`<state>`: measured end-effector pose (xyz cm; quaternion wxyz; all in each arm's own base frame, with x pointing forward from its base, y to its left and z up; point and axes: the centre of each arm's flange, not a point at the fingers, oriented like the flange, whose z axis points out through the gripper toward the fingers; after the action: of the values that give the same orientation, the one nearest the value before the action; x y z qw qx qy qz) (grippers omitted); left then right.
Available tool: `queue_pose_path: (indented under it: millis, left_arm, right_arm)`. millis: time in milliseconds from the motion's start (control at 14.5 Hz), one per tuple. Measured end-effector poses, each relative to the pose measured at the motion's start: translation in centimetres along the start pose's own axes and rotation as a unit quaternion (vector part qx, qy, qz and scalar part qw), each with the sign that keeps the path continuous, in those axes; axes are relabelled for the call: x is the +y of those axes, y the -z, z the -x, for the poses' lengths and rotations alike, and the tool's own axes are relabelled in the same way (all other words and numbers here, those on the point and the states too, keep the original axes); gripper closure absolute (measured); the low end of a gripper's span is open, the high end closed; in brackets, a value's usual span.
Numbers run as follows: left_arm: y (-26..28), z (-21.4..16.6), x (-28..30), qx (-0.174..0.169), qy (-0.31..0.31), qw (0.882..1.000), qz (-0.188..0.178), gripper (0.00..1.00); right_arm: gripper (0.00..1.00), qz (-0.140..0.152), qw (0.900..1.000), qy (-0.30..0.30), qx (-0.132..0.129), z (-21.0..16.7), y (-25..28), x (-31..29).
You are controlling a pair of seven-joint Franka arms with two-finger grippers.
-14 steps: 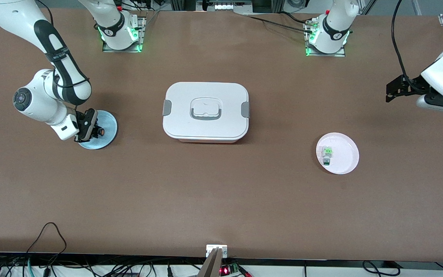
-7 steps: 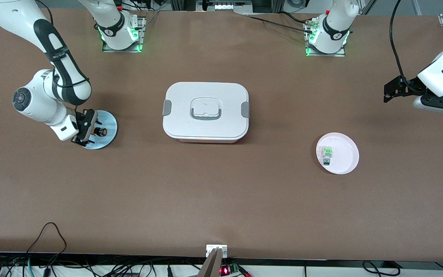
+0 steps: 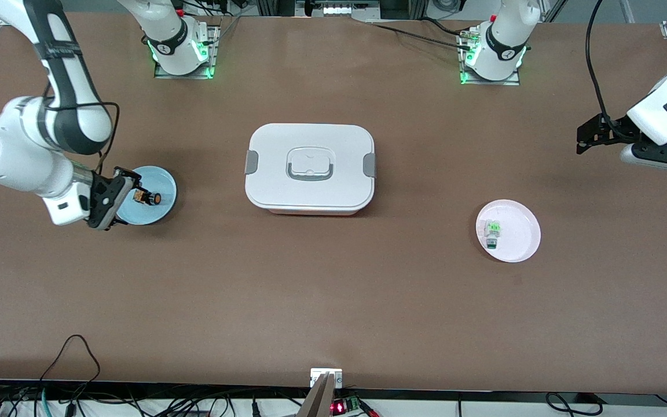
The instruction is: Transfer orange switch to right arm and place
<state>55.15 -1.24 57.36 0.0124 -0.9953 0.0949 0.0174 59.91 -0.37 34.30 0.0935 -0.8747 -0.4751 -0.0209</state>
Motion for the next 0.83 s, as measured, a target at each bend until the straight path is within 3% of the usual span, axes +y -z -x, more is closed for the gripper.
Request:
queue_pose_path:
  millis: [276, 414, 621, 828]
  left_arm:
    - [0.0, 0.0, 0.1, 0.0, -0.001, 1.0, 0.0, 0.0]
    - [0.0, 0.0, 0.1, 0.0, -0.001, 1.0, 0.0, 0.0]
    - [0.0, 0.0, 0.1, 0.0, -0.001, 1.0, 0.0, 0.0]
    - [0.0, 0.0, 0.1, 0.0, -0.001, 1.0, 0.0, 0.0]
  right_arm:
    - [0.0, 0.026, 0.994, -0.106, 0.018, -1.3, 5.9, 0.0]
    - [0.0, 0.044, 0.987, -0.156, 0.013, -2.1, 8.9, -1.5]
    - [0.0, 0.069, 0.966, -0.249, -0.013, -3.7, 13.4, -4.9]
    - [0.0, 0.077, 0.942, -0.325, -0.022, -5.1, 18.1, -7.8]
